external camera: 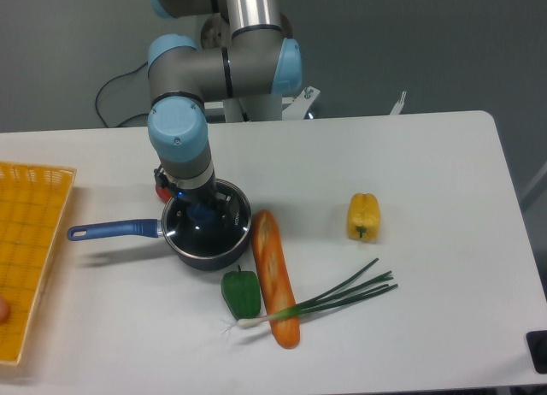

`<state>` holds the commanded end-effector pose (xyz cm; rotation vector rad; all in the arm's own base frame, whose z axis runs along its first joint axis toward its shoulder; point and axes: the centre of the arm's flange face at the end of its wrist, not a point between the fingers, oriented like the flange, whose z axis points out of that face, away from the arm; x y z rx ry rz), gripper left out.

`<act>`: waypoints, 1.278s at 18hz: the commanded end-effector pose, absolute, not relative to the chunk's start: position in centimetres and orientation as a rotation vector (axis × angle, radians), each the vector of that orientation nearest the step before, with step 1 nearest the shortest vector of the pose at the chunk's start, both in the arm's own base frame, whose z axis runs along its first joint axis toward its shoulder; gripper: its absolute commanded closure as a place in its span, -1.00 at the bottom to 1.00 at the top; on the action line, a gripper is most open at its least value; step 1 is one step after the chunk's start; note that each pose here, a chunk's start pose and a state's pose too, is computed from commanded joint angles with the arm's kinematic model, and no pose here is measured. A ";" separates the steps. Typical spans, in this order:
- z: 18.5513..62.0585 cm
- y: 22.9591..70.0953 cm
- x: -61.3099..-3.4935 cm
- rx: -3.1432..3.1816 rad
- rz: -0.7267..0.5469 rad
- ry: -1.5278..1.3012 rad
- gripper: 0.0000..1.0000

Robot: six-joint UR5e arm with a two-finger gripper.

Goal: Open the lid
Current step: 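Close the gripper on the blue knob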

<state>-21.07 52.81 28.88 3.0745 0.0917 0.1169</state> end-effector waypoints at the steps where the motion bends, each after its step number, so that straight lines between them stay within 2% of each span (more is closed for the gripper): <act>1: 28.9 52.8 -21.1 3.075 0.117 0.092 -1.00; 13: 28.9 53.0 -21.2 3.081 0.116 0.097 -1.00; 16: 28.9 53.0 -21.2 3.081 0.116 0.092 -0.92; 18: 28.9 53.0 -21.2 3.081 0.116 0.092 -0.71; 21: 28.9 53.0 -21.2 3.081 0.116 0.090 -0.59; 23: 29.0 53.1 -21.2 3.084 0.113 0.094 -0.37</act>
